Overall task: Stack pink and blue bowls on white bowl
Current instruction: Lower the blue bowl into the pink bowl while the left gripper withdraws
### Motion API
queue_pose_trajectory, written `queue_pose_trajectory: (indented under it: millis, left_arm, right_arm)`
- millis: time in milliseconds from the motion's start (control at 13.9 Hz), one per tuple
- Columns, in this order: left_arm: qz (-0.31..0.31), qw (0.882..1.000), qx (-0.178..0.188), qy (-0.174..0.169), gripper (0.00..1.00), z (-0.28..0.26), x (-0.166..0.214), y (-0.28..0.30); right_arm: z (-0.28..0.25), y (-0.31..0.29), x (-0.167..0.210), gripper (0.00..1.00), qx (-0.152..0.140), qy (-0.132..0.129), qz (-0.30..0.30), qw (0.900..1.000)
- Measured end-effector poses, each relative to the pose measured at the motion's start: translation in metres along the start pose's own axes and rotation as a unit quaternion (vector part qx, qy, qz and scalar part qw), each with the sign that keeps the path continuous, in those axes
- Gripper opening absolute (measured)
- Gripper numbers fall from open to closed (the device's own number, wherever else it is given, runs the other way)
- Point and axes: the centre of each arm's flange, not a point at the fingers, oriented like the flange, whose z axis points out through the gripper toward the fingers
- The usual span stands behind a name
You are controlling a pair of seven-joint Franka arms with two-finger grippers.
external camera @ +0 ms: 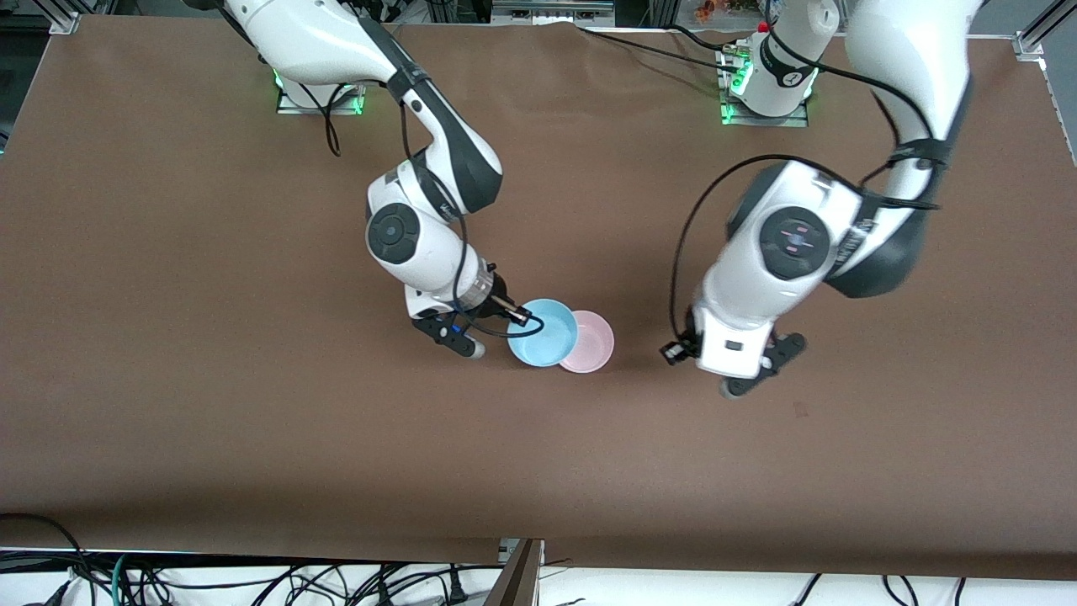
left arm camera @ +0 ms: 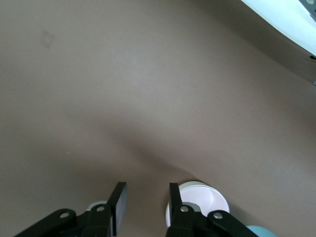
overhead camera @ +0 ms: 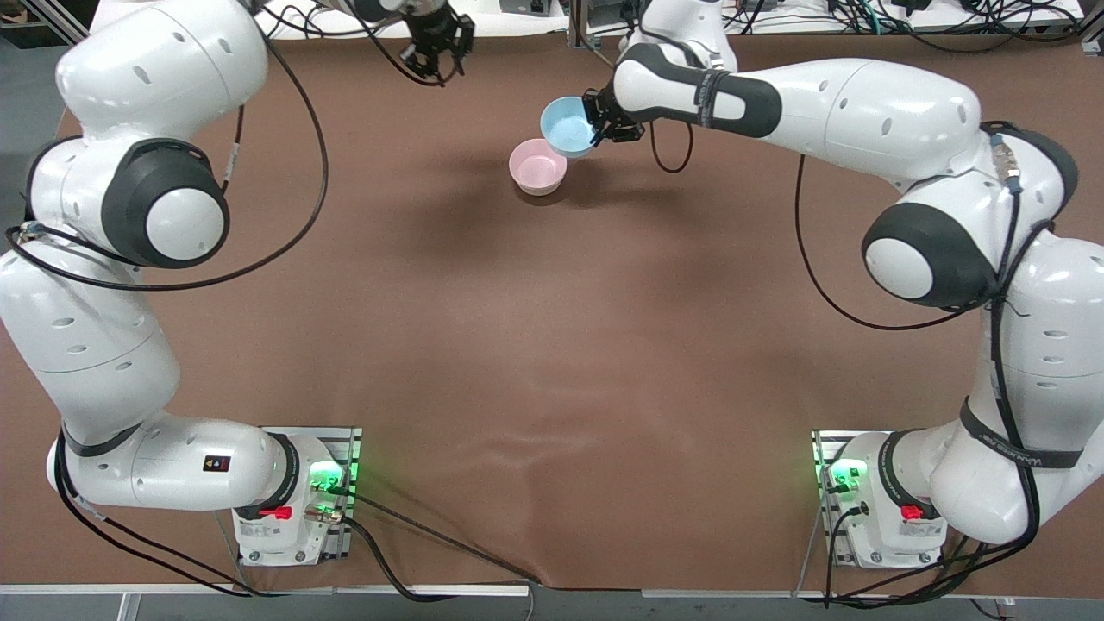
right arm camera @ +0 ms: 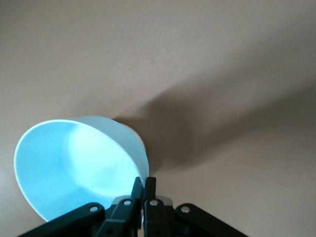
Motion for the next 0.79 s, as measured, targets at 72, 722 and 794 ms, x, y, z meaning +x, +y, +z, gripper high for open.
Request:
queue_pose_trajectory:
  millis: [72,722,794]
  left_arm:
    - [0.011,1.000,-0.001,-0.007,0.43,-0.010,0.019,-0.014]
    - [0.129,0.991,0.025,-0.032,0.60,-0.047,0.067,-0.078]
    - [0.138,0.990,0.025,-0.032,0.62,-0.048,0.072,-0.084]
  right_arm:
    - [0.010,-0.005,-0.006,0.03,-0.001,-0.002,-0.001,1.000]
    - [0.047,-0.023,-0.029,0.03,0.022,0.010,-0.008,1.000]
    - [0.047,-0.024,-0.028,0.03,0.023,0.012,-0.008,1.000]
